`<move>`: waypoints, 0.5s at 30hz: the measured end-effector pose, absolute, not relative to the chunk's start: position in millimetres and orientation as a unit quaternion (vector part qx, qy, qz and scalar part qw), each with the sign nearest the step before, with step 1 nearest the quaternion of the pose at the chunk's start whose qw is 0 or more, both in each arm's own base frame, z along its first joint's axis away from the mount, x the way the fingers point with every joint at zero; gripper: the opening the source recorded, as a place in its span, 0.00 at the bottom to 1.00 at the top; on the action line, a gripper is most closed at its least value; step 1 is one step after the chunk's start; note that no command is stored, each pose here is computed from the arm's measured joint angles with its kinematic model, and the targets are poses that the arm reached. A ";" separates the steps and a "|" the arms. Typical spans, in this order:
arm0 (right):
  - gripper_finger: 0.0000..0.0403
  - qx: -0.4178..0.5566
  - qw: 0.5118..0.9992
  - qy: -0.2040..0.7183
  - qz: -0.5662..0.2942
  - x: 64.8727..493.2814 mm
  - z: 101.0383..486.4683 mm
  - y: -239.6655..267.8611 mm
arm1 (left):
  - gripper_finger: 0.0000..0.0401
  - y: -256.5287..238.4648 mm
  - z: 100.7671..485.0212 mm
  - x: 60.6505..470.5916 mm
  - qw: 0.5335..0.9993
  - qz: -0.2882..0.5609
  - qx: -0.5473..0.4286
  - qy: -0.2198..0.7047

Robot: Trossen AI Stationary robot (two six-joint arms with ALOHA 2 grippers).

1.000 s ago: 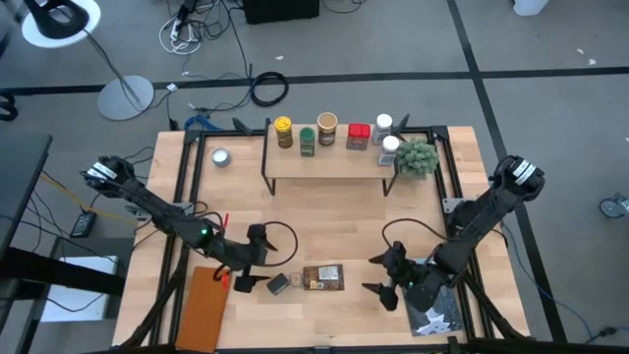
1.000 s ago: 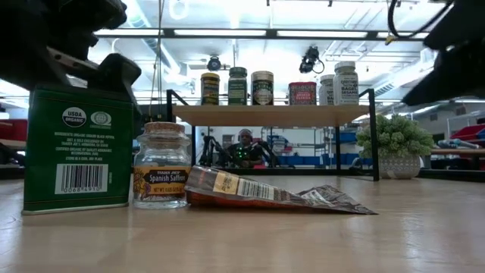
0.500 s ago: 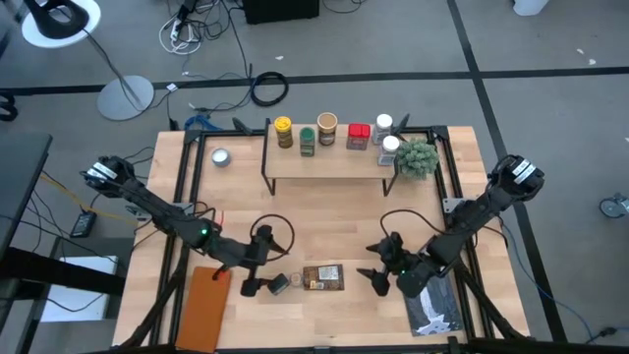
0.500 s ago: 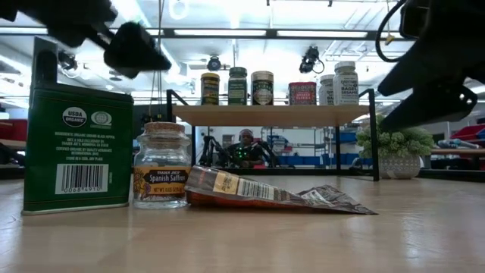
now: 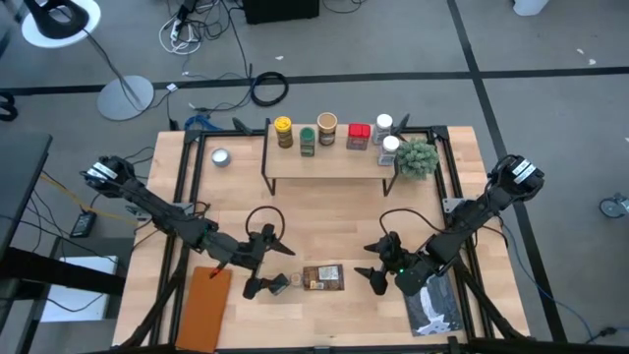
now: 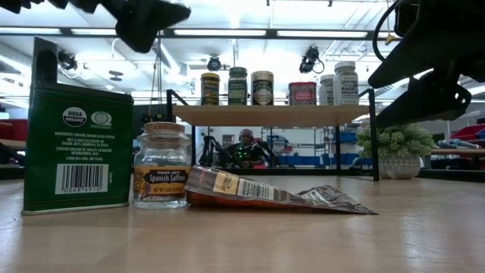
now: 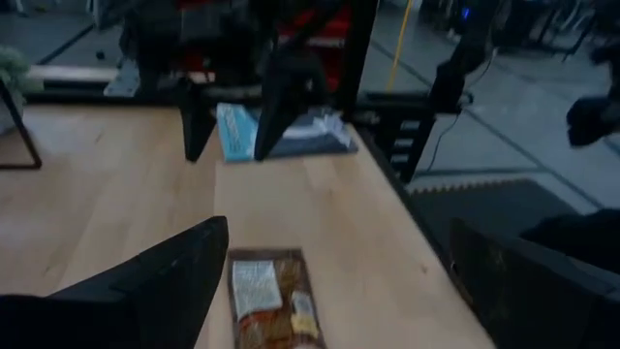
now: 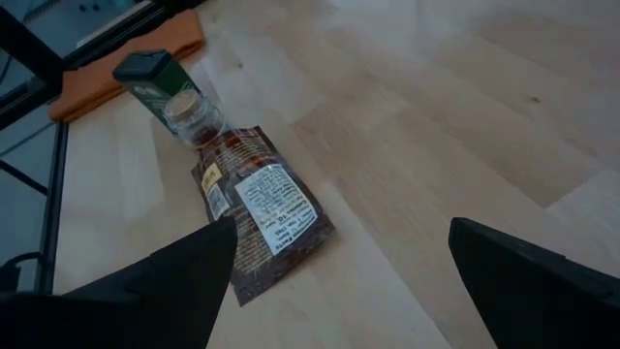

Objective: Shelf spices
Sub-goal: Put the black seasoning can on the shelf

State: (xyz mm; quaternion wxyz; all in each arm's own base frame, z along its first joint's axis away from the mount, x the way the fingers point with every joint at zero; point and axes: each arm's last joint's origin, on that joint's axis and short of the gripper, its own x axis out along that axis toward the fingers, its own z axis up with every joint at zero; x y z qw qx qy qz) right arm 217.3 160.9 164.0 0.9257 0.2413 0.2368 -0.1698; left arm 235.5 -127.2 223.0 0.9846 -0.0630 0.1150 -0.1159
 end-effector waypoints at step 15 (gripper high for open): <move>0.93 0.259 0.926 0.223 -0.162 219.5 166.9 162.8 | 0.99 -123.4 244.7 238.3 0.996 -0.041 -0.073 0.000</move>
